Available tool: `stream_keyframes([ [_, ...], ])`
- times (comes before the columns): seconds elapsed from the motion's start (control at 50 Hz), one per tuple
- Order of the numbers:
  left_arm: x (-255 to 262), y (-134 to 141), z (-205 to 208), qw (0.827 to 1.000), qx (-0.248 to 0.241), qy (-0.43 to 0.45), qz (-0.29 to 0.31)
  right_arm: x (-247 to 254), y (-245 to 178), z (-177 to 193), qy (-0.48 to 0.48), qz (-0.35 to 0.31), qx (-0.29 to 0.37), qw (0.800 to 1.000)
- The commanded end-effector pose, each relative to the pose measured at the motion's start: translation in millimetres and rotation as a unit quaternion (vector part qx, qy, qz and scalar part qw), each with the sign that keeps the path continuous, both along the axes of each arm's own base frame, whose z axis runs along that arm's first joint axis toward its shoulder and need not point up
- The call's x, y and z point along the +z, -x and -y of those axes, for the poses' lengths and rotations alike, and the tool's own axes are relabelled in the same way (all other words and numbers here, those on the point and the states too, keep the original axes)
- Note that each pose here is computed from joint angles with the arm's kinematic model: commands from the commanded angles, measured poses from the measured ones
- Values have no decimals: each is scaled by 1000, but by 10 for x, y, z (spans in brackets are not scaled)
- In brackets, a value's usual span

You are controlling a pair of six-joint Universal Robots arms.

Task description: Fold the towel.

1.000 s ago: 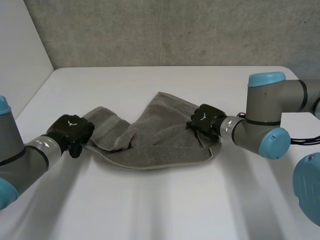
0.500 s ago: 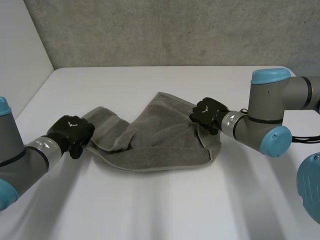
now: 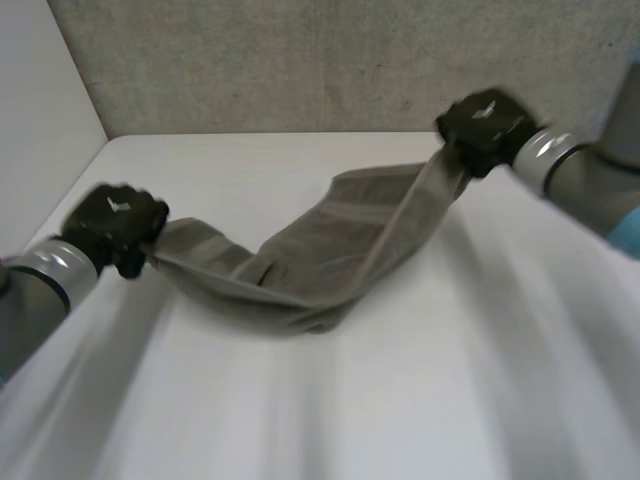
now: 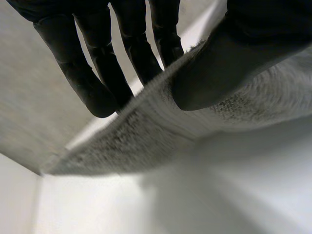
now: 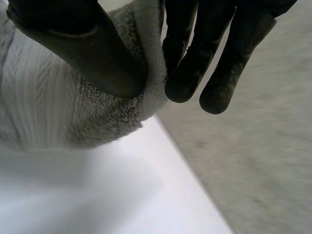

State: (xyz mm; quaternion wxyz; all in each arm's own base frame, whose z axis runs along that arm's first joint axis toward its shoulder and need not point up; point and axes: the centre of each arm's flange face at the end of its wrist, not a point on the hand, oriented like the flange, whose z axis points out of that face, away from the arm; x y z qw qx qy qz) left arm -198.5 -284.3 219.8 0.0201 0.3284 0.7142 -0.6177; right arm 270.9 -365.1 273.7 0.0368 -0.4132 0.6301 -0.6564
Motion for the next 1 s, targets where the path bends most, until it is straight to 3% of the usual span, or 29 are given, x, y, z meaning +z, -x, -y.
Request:
stream_keyframes([
  [0.02,574,-134,-60,994,38,81,-56,673,406,-146,47,44,-64,996],
  [0.16,971,-338,-93,983,73,126,-115,1063,713,-508,44,41,-113,992],
  [0.28,680,-280,-34,990,71,62,-105,728,670,-611,-34,-17,-98,994],
  [0.42,110,-72,299,994,58,-42,-80,179,496,-319,-68,-99,-86,989],
  [0.56,113,67,779,997,68,-12,-45,-1,358,139,-35,-105,-112,988],
  [0.6,406,183,1049,995,67,55,-55,171,234,442,50,-68,-119,989],
  [0.62,408,184,1050,995,67,55,-55,172,234,444,50,-68,-119,989],
  [0.66,908,284,1247,984,66,144,-83,472,61,648,169,-13,-119,978],
  [0.68,911,284,1247,984,66,144,-83,473,60,649,169,-13,-119,978],
  [0.72,1504,374,1268,961,62,235,-130,770,-80,710,264,60,-112,956],
  [0.74,1507,375,1268,961,62,235,-131,772,-80,710,264,60,-111,956],
  [0.78,2023,378,1207,928,57,307,-203,1054,-68,683,315,134,-105,934],
  [0.8,2025,378,1206,928,57,307,-204,1056,-68,683,315,135,-105,934],
  [0.82,2149,376,1177,917,50,318,-236,1191,-32,616,324,167,-99,926],
  [0.9,2139,397,1154,913,38,296,-280,1309,-3,438,316,207,-75,923],
  [0.96,1829,404,1196,928,43,232,-287,1200,-3,350,289,210,-60,932],
  [0.98,1574,374,1227,940,55,192,-277,1046,-28,346,267,199,-53,941],
  [1.0,1571,373,1227,940,55,191,-277,891,-55,331,243,187,-43,951],
])
